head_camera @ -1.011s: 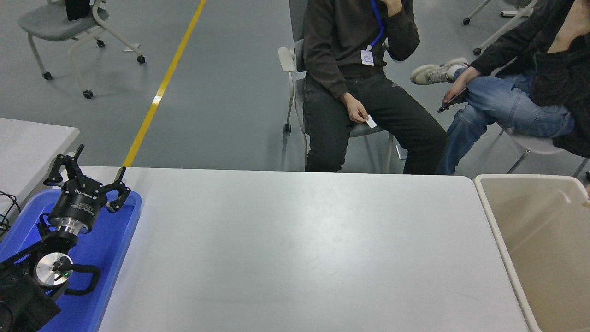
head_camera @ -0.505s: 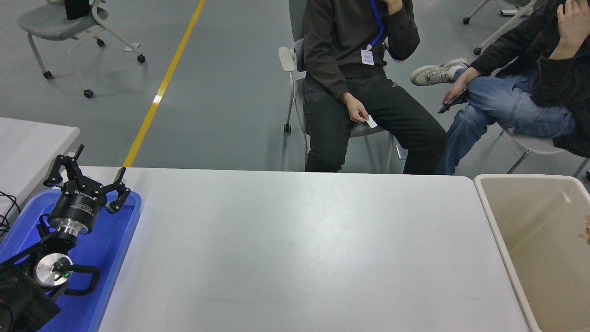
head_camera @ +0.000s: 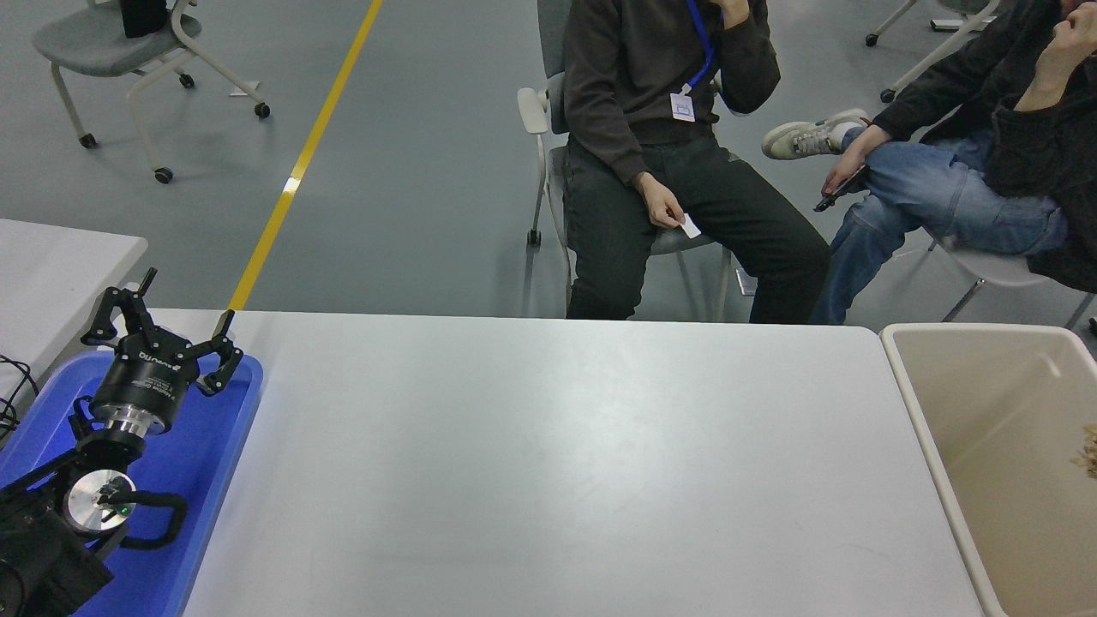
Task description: Clean the table surface
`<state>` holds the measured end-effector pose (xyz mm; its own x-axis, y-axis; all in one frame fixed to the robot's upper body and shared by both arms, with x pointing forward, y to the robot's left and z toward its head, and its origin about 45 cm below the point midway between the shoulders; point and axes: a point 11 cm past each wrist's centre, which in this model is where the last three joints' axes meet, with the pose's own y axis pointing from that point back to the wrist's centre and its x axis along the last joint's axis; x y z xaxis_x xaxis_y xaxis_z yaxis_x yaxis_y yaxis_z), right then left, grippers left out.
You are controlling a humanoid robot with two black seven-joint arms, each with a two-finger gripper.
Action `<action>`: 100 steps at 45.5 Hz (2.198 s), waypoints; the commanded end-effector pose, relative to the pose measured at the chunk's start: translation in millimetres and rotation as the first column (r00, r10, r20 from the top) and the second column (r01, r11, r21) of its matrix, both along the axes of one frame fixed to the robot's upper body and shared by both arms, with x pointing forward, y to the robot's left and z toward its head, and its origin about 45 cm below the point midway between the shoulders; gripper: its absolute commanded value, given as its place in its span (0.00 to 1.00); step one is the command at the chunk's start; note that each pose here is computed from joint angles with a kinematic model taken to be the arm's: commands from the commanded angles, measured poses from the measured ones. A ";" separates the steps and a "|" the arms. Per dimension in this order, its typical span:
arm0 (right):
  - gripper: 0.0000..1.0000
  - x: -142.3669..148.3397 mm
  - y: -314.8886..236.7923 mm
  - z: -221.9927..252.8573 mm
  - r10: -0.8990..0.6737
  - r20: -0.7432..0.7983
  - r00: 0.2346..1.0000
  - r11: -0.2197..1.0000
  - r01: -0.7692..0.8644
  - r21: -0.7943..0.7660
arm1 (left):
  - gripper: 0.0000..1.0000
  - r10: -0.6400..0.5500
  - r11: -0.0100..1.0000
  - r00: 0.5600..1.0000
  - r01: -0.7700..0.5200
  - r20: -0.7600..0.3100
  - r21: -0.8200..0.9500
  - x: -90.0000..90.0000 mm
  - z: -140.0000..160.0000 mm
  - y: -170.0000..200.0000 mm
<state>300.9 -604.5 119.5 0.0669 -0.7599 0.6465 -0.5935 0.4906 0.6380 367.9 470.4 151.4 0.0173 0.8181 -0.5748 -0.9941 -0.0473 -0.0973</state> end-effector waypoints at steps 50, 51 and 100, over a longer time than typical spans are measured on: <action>0.99 13.6 19.5 -15.5 -0.026 -0.031 0.999 0.999 0.025 -0.046 | 1.00 0.000 1.000 1.000 0.000 0.000 0.000 0.0 0.0 0.0; 0.99 13.6 19.5 -15.5 -0.026 -0.031 0.999 0.999 0.025 -0.046 | 1.00 0.000 1.000 1.000 0.000 0.000 0.000 0.0 0.0 0.0; 1.00 70.2 15.4 97.7 -0.255 0.458 0.852 0.900 0.037 0.433 | 1.00 0.000 1.000 1.000 0.000 0.000 0.000 0.0 0.0 0.0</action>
